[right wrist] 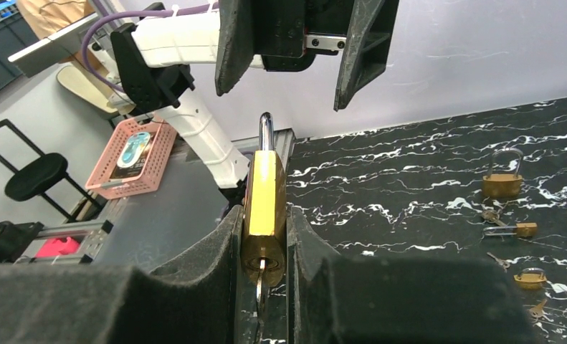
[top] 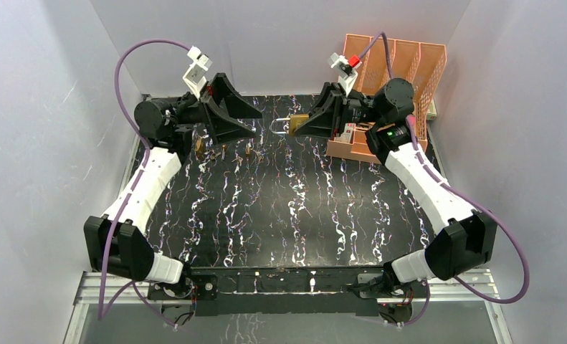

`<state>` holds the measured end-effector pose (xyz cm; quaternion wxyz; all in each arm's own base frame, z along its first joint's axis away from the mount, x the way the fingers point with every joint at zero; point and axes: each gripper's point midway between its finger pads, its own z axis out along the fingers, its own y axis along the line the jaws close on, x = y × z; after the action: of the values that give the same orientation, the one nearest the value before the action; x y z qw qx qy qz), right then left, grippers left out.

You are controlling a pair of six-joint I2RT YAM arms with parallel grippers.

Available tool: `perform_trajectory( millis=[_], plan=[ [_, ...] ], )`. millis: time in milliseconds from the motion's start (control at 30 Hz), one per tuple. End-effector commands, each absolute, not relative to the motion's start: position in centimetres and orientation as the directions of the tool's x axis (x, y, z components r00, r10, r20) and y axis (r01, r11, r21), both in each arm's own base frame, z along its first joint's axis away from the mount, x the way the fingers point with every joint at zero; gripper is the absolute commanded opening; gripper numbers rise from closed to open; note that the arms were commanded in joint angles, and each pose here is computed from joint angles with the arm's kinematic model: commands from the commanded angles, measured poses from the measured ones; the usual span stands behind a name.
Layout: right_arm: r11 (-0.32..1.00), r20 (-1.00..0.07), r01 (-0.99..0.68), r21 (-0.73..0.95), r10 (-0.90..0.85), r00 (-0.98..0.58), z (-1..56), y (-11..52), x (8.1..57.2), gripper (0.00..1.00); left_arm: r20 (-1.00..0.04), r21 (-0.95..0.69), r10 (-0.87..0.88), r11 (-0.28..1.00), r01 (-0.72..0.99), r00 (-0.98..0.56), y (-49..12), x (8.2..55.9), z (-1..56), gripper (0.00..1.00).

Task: Lock with the key
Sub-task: Lock the lock.

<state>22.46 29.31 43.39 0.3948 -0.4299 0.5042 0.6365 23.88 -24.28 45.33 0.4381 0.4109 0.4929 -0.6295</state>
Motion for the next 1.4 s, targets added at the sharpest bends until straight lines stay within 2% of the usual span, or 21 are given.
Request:
perform_trajectory(
  millis=[0, 167, 467, 667, 833, 1233, 1367],
  plan=[
    [-0.226, -0.962, -0.949, 0.222, 0.105, -0.250, 45.9, 29.1, 21.7, 0.00, -0.962, -0.217, -0.133, -0.149, 0.965, -0.237, -24.2, 23.4, 46.3, 0.70],
    [-0.227, -0.960, -0.947, 0.227, 0.109, -0.257, 45.9, 29.5, 22.3, 0.00, -0.963, -0.226, -0.105, -0.198, 0.954, -0.250, -25.3, 22.9, 45.9, 0.65],
    [-0.226, -0.960, -0.948, 0.224, 0.115, -0.254, 45.8, 29.9, 23.0, 0.00, -0.967, -0.227, -0.049, -0.270, 0.936, -0.249, -26.7, 21.8, 45.1, 0.42],
    [-0.231, -0.961, -0.948, 0.221, 0.112, -0.252, 45.9, 29.9, 23.1, 0.00, -0.968, -0.231, -0.036, -0.275, 0.933, -0.250, -26.7, 21.7, 44.6, 0.39],
    [-0.236, -0.961, -0.946, 0.224, 0.106, -0.254, 45.7, 29.9, 23.0, 0.00, -0.968, -0.225, -0.045, -0.271, 0.936, -0.246, -26.8, 21.9, 44.8, 0.29],
    [-0.253, -0.963, -0.941, 0.226, 0.087, -0.255, 45.4, 29.8, 22.6, 0.00, -0.966, -0.221, -0.075, -0.257, 0.941, -0.248, -27.0, 22.6, 45.2, 0.35],
    [-0.254, -0.963, -0.940, 0.229, 0.083, -0.257, 45.3, 29.7, 22.5, 0.00, -0.964, -0.225, -0.078, -0.255, 0.940, -0.252, -27.1, 22.9, 45.3, 0.22]
  ],
)
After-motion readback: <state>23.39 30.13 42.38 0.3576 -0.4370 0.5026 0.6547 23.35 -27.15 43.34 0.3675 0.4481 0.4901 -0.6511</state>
